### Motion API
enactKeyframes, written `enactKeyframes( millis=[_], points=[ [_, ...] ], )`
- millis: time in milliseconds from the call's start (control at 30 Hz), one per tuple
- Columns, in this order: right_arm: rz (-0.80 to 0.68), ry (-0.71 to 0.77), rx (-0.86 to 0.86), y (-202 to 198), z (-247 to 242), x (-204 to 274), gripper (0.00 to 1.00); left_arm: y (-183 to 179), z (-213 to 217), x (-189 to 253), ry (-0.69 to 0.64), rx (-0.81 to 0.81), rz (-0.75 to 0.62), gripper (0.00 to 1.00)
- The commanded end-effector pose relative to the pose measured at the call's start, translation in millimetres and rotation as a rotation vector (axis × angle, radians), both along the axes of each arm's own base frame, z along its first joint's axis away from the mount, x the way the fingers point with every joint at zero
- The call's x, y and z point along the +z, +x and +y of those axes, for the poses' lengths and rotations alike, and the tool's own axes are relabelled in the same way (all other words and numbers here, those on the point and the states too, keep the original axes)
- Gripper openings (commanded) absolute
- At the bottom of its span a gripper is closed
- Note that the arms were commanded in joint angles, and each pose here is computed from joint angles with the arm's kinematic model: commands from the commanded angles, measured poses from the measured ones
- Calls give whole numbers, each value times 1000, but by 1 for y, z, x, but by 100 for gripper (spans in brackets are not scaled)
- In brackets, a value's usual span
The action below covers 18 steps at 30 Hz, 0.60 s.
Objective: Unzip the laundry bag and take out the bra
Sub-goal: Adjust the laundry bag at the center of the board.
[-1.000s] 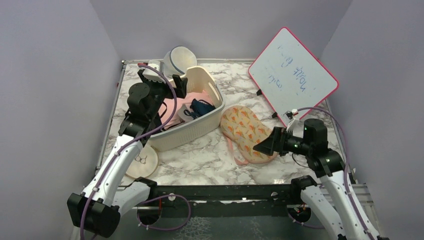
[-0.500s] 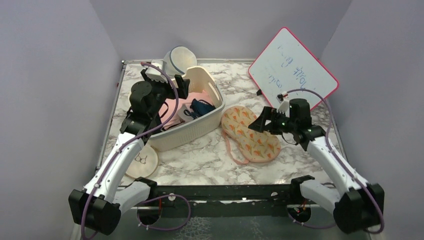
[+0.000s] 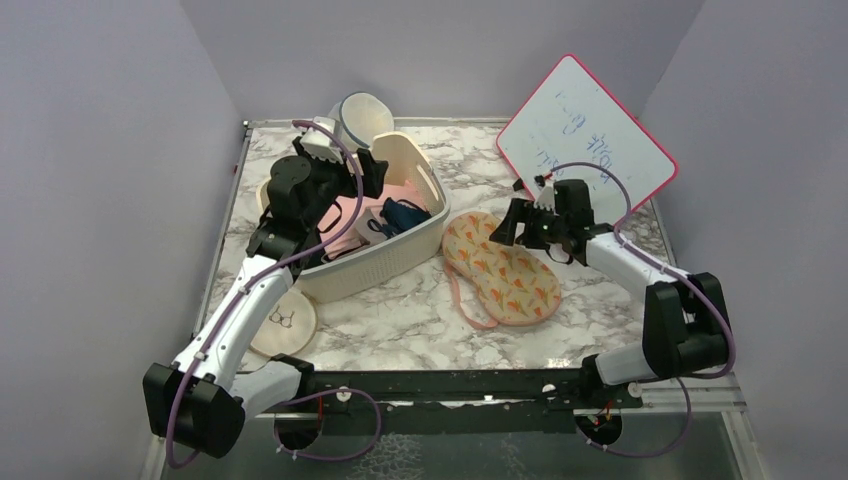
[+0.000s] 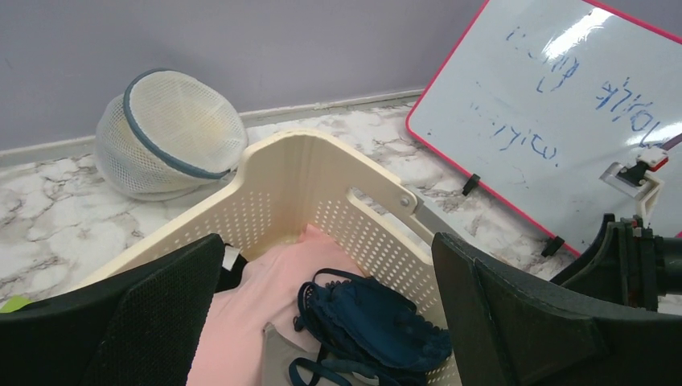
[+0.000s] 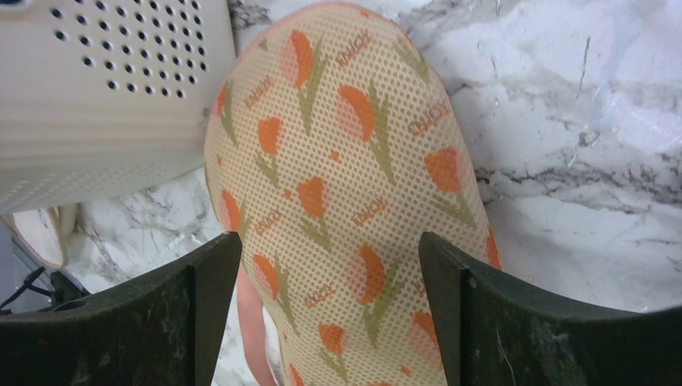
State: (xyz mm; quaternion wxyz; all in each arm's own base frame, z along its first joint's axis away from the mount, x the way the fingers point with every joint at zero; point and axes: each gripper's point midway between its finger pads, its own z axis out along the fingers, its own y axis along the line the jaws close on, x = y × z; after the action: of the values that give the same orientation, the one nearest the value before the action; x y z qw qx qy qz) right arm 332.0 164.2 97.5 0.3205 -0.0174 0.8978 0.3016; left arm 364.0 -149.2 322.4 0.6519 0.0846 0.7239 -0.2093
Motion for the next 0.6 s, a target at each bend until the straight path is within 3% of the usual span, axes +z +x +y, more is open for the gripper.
enactKeyframes(
  millis=[0, 200, 333, 400, 567],
  points=[
    [29, 0, 34, -20, 2, -17, 79, -4, -11, 21, -35, -60, -32, 99],
    [103, 46, 124, -72, 26, -24, 78, -2, -15, 18, -39, -72, -16, 99],
    [86, 171, 247, -95, 61, 9, 78, -3, -16, 17, -38, -79, -12, 99],
    [56, 204, 280, -93, 68, 29, 79, 0, -15, 13, -26, -65, -8, 99],
    [-74, 71, 148, -48, 47, 46, 82, 0, -17, 12, -25, -69, 0, 99]
  ],
)
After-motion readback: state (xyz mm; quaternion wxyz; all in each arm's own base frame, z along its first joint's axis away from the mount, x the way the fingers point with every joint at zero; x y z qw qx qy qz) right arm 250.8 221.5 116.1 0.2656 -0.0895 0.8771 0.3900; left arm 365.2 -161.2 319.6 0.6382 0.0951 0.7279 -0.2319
